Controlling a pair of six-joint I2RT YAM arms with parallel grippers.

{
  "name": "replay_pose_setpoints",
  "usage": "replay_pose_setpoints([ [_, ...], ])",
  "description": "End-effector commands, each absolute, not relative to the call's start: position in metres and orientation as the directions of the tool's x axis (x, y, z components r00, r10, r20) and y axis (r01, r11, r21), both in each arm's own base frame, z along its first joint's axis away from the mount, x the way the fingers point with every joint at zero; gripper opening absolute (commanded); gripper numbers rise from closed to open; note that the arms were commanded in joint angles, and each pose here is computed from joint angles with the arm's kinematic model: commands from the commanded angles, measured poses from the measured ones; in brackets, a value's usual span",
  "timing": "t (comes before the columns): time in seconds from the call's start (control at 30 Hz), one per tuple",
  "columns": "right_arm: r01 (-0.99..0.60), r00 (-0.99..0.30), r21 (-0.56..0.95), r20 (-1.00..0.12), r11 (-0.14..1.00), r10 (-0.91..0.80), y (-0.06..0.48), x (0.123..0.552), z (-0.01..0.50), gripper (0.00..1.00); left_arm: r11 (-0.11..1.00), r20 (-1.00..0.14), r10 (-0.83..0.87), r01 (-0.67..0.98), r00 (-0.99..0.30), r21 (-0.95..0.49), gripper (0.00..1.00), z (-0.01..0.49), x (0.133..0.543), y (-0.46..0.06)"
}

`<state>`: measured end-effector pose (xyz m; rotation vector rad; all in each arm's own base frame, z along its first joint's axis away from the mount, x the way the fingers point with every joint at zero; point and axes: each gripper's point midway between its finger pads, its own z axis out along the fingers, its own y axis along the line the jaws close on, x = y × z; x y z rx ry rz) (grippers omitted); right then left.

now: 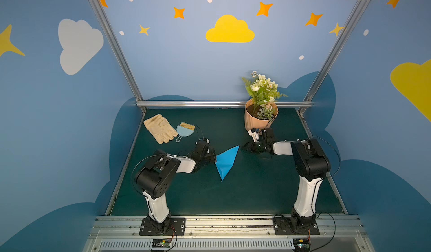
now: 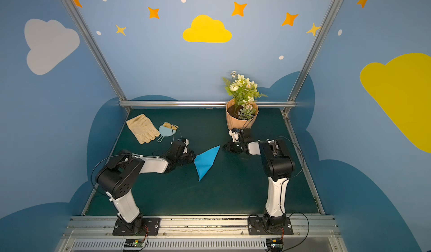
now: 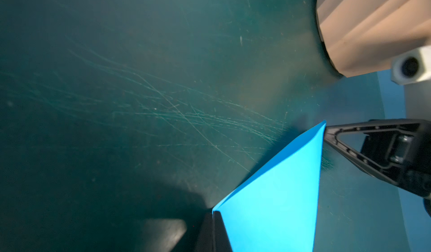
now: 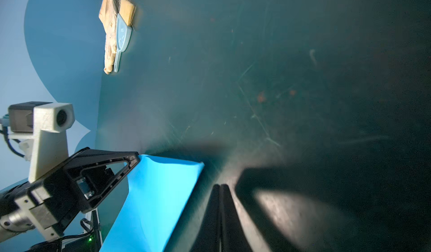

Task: Fold the square paper diagonally
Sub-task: Fold the paper at the center of the board.

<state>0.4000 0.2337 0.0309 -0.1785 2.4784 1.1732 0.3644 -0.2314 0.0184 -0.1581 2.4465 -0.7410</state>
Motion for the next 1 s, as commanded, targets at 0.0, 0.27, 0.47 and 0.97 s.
replay_pose_setpoints([
  [0.0,-0.338,-0.881,0.727,-0.468,0.597,0.072,0.243,0.403,0.060,0.03,0.864,-0.463,-0.237,0.033,-0.854,-0.503,0.02,0.007,0.352,-0.224],
  [0.27,-0.376,-0.894,0.758,-0.447,0.533,0.005,0.284,0.385,0.051,0.03,0.865,-0.465,-0.235,0.035,-0.853,-0.501,0.02,0.008,0.352,-0.224],
  [0.47,-0.316,-0.919,0.724,-0.394,0.613,-0.008,0.274,0.392,0.022,0.02,0.864,-0.468,-0.234,0.037,-0.852,-0.501,0.02,0.009,0.352,-0.224],
  [0.97,-0.230,-0.931,0.642,-0.365,0.731,0.027,0.232,0.408,-0.008,0.02,0.871,-0.468,-0.231,0.033,-0.853,-0.491,0.02,0.008,0.352,-0.222],
])
